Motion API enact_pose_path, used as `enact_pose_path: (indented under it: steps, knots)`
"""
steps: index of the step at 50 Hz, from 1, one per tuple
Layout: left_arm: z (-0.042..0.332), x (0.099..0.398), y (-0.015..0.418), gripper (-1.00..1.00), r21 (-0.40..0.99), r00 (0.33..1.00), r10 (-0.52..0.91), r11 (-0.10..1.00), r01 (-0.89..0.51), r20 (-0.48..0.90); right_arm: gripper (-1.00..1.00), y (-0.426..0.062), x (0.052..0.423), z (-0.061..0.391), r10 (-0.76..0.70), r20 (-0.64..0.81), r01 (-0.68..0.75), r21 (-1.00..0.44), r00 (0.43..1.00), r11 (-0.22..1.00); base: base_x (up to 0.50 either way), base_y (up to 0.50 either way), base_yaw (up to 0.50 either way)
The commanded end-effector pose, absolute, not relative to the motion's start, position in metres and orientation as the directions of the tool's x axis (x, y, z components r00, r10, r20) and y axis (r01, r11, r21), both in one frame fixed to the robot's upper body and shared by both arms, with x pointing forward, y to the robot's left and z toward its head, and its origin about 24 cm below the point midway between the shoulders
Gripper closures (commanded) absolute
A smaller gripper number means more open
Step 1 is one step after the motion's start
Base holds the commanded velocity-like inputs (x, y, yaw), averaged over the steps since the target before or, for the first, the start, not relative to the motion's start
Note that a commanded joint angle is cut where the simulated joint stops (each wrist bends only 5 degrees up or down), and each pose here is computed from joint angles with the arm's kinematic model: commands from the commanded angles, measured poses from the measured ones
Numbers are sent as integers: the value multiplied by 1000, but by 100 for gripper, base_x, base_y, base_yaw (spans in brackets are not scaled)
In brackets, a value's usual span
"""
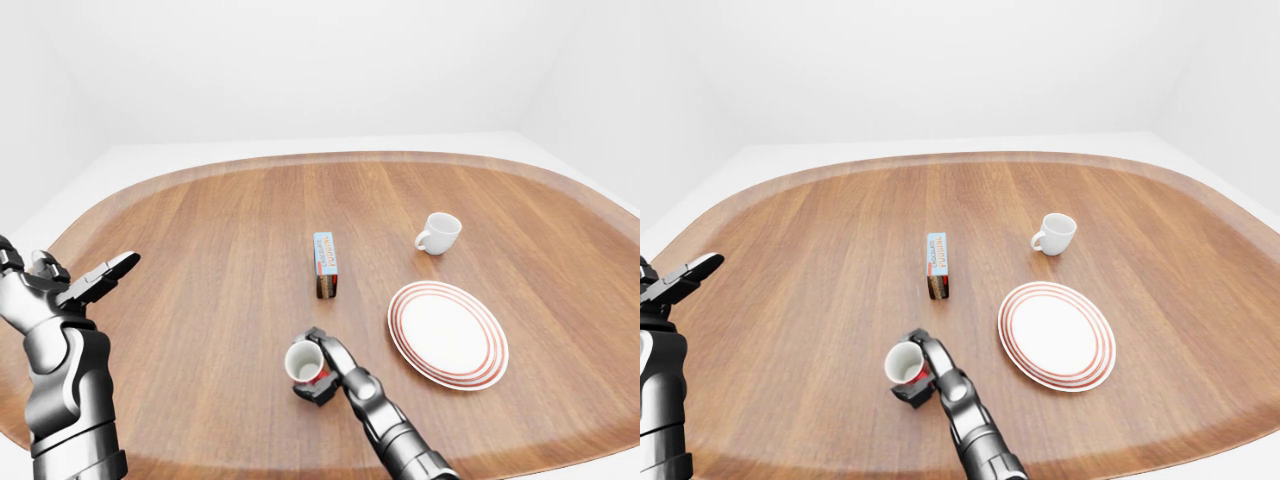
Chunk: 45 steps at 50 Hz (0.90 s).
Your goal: Pick up the red mug and put it on the plate
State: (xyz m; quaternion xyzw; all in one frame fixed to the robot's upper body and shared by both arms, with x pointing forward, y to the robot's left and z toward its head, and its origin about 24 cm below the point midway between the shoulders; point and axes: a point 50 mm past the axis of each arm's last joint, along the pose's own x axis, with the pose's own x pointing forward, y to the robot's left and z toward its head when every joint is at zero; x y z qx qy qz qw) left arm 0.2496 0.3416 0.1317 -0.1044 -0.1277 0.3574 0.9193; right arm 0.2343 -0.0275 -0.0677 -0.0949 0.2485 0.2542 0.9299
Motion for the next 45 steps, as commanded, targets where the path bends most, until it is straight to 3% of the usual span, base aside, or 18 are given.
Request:
enact_pose_path:
  steps: [1, 11, 17, 22, 25, 29, 35, 38, 45]
  knots:
    - [131, 250, 342, -100, -284, 712, 684, 722, -631, 159, 100, -28, 233, -70, 411, -511, -523, -90, 755, 848, 0, 0, 0]
    - [131, 250, 341, -100, -282, 713, 683, 723, -630, 159, 100, -33, 241, -48, 398, -469, -504, -123, 789, 855, 0, 0, 0]
    - [131, 250, 342, -100, -282, 713, 684, 723, -631, 156, 100, -60, 273, 26, 374, -167, -402, -193, 912, 895, 0, 0, 0]
    - [131, 251, 341, -100, -280, 713, 684, 723, -632, 155, 100, -101, 328, 101, 308, 66, -280, -271, 949, 921, 0, 0, 0]
    - [128, 252, 341, -100, -274, 716, 683, 723, -635, 145, 100, -134, 354, 127, 227, 105, -190, -281, 968, 941, 0, 0, 0]
    - [130, 251, 342, -100, -280, 711, 686, 720, -635, 150, 100, -182, 369, 139, 113, 91, -83, -281, 989, 956, 0, 0, 0]
    - [130, 251, 341, -100, -279, 712, 685, 722, -633, 154, 100, -249, 353, 101, -63, -77, 31, -369, 995, 929, 0, 0, 0]
    - [132, 250, 342, -100, -282, 710, 686, 721, -633, 158, 100, -289, 323, 54, -182, -253, 71, -393, 950, 917, 0, 0, 0]
    - [132, 250, 342, -100, -282, 710, 686, 720, -634, 159, 100, -332, 286, 33, -305, -321, 195, -332, 897, 923, 0, 0, 0]
